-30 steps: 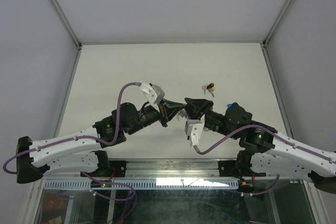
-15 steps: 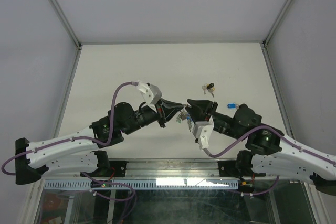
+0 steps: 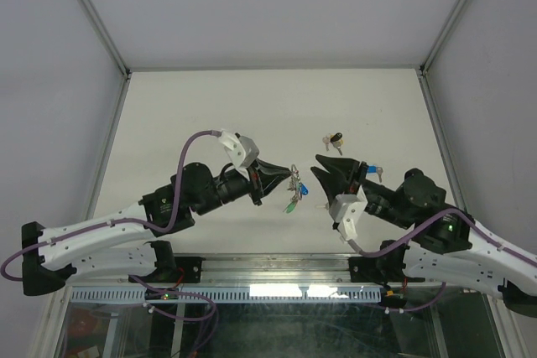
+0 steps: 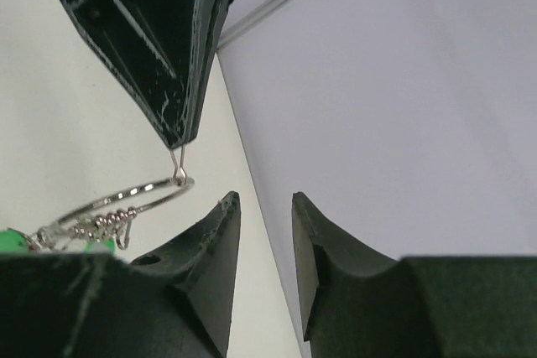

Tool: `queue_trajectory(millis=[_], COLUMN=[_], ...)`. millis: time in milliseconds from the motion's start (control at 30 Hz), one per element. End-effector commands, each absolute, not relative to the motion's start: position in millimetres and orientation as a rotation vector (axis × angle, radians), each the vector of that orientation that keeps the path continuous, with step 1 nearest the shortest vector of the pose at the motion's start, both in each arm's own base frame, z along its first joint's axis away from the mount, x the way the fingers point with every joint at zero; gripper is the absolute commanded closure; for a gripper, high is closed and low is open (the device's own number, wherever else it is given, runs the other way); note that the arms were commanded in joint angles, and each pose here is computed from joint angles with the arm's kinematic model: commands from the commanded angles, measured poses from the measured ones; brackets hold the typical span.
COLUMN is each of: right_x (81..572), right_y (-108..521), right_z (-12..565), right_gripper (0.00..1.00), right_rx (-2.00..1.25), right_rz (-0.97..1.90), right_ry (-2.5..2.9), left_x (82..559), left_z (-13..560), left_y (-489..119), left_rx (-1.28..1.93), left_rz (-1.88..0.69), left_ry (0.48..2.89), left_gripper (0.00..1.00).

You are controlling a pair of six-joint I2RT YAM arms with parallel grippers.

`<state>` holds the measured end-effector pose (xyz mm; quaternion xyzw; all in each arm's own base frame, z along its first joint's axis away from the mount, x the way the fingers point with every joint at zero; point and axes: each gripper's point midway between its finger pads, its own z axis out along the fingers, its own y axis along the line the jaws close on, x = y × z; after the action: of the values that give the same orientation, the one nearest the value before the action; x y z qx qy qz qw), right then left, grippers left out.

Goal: Put the keys on the keyring

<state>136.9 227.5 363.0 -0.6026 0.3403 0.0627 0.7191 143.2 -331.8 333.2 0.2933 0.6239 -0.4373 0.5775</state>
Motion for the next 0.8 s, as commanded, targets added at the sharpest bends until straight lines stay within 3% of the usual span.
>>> queue_trajectory(millis=[0, 767], right_x=[146, 130], right_y=[216, 259], right_z=[359, 365], right_gripper=[0.67, 0.66], right_rx=[-1.357, -1.352], right_rz=[0.034, 0.083], right_ry=[0.766, 0.505], left_x=[135, 124], left_z=[387, 413], left_y=[-318, -314], left_rx=[0.647, 0.607], left_rz=[-1.084, -1.184], left_ry=[1.315, 1.231], left_gripper=[1.00, 1.00])
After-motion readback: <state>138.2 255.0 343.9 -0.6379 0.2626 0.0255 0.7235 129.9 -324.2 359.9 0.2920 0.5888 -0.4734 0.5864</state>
